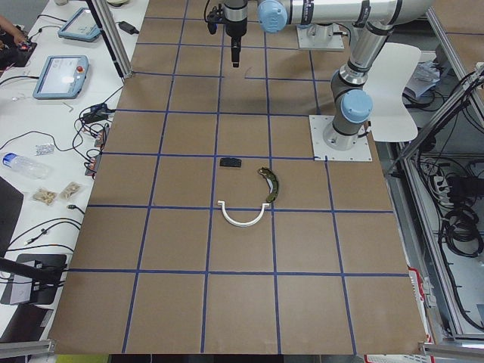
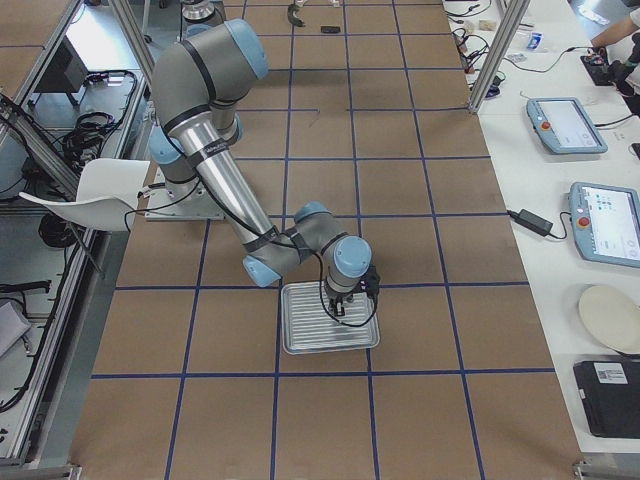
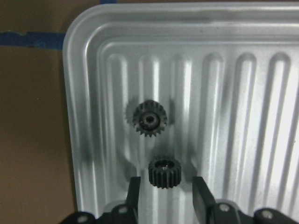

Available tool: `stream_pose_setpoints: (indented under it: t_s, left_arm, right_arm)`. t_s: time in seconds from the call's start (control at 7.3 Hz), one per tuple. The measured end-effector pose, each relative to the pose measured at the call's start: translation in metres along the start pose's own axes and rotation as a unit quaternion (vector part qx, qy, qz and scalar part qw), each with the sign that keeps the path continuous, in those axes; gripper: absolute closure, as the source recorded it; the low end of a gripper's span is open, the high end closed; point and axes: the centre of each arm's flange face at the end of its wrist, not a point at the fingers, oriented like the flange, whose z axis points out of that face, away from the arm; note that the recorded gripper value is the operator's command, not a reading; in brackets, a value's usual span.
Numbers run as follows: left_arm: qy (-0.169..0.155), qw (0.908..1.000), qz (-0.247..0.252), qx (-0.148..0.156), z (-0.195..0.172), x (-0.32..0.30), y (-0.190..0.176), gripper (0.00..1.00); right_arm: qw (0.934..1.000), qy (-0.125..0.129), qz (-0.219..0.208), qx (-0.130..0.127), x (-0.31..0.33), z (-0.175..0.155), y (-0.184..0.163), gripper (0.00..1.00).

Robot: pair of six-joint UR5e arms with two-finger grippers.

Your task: Place bearing gear from tray to pile

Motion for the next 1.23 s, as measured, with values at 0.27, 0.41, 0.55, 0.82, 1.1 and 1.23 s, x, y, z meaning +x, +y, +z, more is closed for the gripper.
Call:
stream_pose_setpoints:
  t_s: [0.27,0.41,0.55,0.82,1.1,1.23]
  left_arm:
    - [0.000,1.0000,-0.001,0.000,0.001,0.000,0.001,0.00]
    - [0.000,1.0000,-0.001,0.000,0.001,0.000,0.001,0.00]
    - [0.000,1.0000,-0.001,0.000,0.000,0.000,0.001,0.00]
    - [-0.002,1.0000,-0.001,0.000,0.000,0.000,0.002,0.00]
    - [-0.006,1.0000,-0.001,0.000,0.000,-0.001,0.001,0.00]
    - [-0.007,1.0000,-0.001,0.000,0.001,-0.001,0.001,0.00]
  right_arm:
    - [1.0000,0.003,-0.001,0.002,-0.001,0.000,-0.002,0.59]
    - [1.0000,0.004,-0.002,0.002,-0.002,0.000,-0.004,0.62]
    - [1.0000,0.004,-0.004,0.002,-0.004,0.000,-0.005,0.72]
    - [1.0000,0.004,-0.008,0.001,-0.006,0.000,-0.007,0.97]
    - [0.9999,0.007,-0.009,0.003,-0.006,-0.004,-0.008,1.00]
    - [0.9998,0.015,-0.010,0.007,-0.009,-0.016,-0.011,1.00]
